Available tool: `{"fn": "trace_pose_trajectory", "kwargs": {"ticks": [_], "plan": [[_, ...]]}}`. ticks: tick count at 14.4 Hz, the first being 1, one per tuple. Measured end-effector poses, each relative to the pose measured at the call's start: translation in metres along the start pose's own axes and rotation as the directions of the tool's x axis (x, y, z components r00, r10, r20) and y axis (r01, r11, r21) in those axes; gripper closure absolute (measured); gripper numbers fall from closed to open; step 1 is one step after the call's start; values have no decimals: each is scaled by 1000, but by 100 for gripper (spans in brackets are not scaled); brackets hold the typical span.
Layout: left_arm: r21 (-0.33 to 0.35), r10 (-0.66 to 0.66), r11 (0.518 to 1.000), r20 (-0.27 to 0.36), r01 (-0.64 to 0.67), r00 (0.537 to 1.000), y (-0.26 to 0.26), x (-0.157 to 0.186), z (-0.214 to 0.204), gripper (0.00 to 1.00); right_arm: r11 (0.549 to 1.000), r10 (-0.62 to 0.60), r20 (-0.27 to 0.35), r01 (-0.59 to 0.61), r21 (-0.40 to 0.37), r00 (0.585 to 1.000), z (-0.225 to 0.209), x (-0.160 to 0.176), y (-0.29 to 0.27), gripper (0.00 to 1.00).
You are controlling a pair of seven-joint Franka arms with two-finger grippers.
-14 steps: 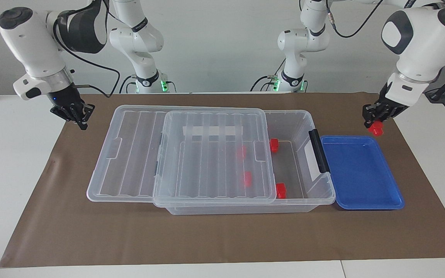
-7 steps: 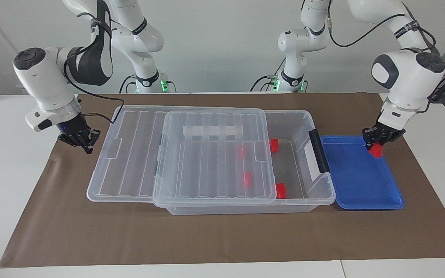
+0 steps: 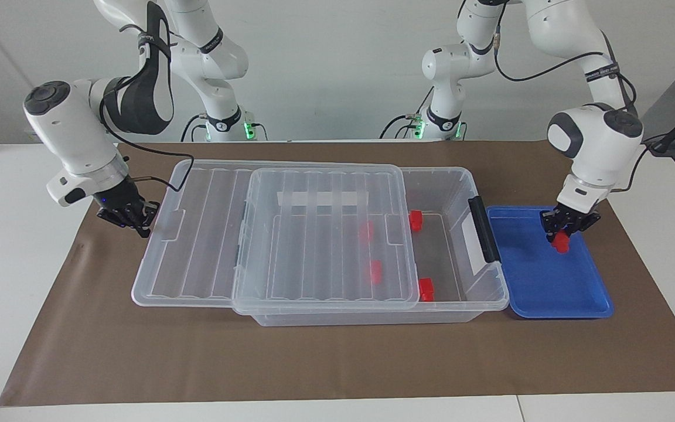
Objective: Place red block in blue tray from box
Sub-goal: 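Carry the block over the tray while the right gripper slides the lid closed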
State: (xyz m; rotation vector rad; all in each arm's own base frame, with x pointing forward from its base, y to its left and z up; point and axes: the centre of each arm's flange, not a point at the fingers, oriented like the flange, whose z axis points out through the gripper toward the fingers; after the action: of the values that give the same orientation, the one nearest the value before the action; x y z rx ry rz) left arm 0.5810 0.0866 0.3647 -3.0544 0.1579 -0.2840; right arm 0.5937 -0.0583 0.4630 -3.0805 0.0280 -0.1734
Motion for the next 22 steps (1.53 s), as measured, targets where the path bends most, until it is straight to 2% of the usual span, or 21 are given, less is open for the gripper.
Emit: {"fn": "trace_pose_trajectory", "kwargs": {"ticks": [4, 7, 15, 18, 20, 22], "plan": [[-5, -1, 1000, -11, 1, 1000, 19, 4, 34, 66, 1000, -30, 2, 30, 10, 1000, 2, 1, -20, 99], [-3, -3, 1000, -19, 3, 1000, 18, 3, 43, 66, 999, -28, 1, 28, 39, 1000, 3, 2, -34, 99], [0, -5, 1000, -32, 5, 999, 19, -6, 56, 66, 999, -7, -1, 7, 49, 1000, 6, 2, -85, 99], [0, -6, 1000, -33, 6, 999, 19, -6, 56, 44, 999, -9, -11, 9, 53, 1000, 8, 3, -104, 99], [0, -8, 1000, -33, 8, 999, 18, -4, 53, 44, 998, -4, -9, 5, 55, 1000, 9, 2, -114, 99], [-6, -13, 1000, 3, 13, 1000, 16, 6, 36, 43, 998, 0, -9, 0, 57, 1000, 9, 1, -121, 99]]}}
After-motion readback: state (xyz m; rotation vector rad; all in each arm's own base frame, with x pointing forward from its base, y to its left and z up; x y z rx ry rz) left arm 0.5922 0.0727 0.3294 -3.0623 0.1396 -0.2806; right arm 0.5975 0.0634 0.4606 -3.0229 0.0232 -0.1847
